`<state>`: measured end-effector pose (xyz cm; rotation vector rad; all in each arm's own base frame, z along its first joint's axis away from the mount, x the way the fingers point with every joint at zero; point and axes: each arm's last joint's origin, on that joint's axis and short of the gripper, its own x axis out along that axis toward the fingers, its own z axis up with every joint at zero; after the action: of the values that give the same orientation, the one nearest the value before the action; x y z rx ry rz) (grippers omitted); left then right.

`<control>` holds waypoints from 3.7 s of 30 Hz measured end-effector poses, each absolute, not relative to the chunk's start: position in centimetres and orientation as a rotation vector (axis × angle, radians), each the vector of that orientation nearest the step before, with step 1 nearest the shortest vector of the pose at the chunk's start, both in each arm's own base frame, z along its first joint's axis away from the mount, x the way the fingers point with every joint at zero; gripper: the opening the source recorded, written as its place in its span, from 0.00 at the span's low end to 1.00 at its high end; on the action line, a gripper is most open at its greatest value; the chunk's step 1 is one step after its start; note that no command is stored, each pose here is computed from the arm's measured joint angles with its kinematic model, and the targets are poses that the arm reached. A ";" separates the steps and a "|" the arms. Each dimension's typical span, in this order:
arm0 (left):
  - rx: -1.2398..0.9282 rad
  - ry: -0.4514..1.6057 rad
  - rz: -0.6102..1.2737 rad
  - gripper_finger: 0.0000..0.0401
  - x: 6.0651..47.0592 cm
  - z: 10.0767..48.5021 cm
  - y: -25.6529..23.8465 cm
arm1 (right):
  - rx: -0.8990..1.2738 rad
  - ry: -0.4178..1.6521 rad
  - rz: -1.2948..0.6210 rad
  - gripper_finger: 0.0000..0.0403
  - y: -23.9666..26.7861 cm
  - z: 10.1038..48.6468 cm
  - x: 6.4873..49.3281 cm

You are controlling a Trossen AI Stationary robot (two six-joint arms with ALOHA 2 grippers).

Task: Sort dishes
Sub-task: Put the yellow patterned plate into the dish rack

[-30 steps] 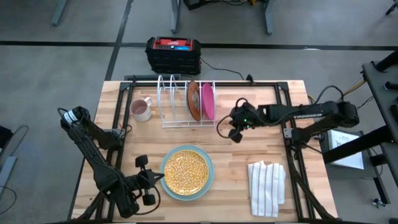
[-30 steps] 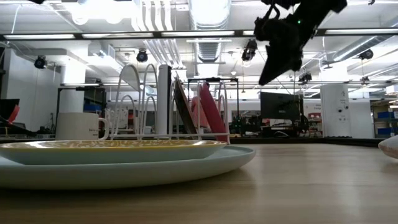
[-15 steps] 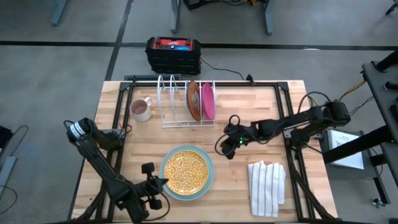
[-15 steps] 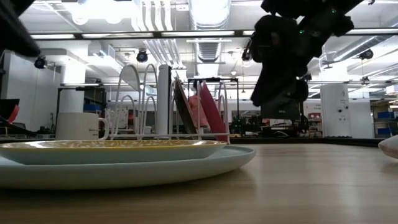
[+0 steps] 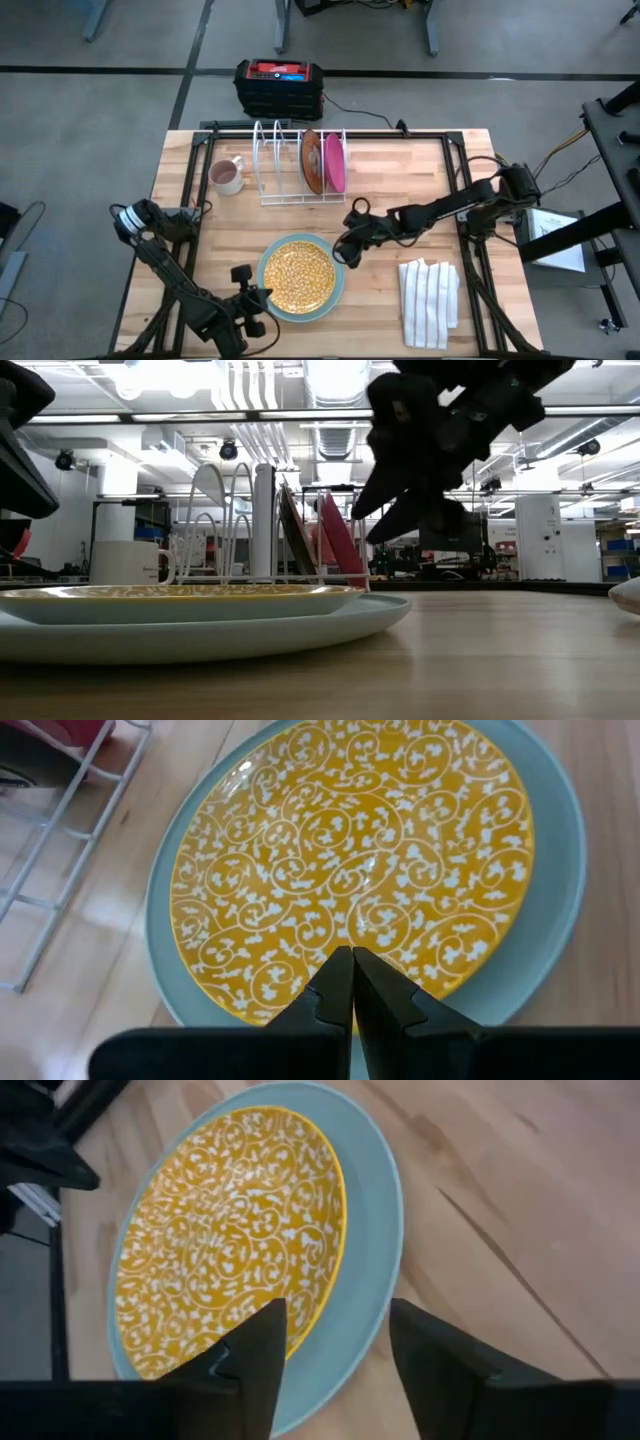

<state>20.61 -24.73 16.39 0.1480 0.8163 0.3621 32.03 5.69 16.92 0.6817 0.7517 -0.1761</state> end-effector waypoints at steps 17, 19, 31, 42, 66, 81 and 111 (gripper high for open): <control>0.141 0.818 0.429 0.00 21.4 14.8 -24.3 | 0.615 0.796 -0.145 0.62 6.6 15.2 35.8; 0.142 0.819 0.433 0.00 21.4 14.6 -24.3 | 0.612 0.798 -0.145 0.64 6.6 15.0 35.9; 0.139 0.841 0.447 0.00 21.6 13.9 -24.2 | 0.618 0.830 -0.127 0.64 6.7 14.3 35.9; 0.083 0.829 0.481 0.00 21.5 13.4 -23.8 | 0.635 0.815 -0.111 0.66 7.0 13.9 36.1; -0.051 0.803 0.477 0.00 21.0 10.9 -22.8 | 0.661 0.845 -0.080 0.67 7.4 13.6 36.0; -0.078 0.802 0.483 0.00 21.5 10.9 -22.6 | 0.708 0.857 -0.060 0.67 7.5 13.7 36.0; -0.079 0.693 0.483 0.00 21.6 9.8 -22.0 | 0.769 0.734 0.040 0.36 6.9 9.6 38.5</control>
<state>21.56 -21.96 9.84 -0.0791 0.6930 0.4829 38.51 6.89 9.62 0.7686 0.7342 0.0396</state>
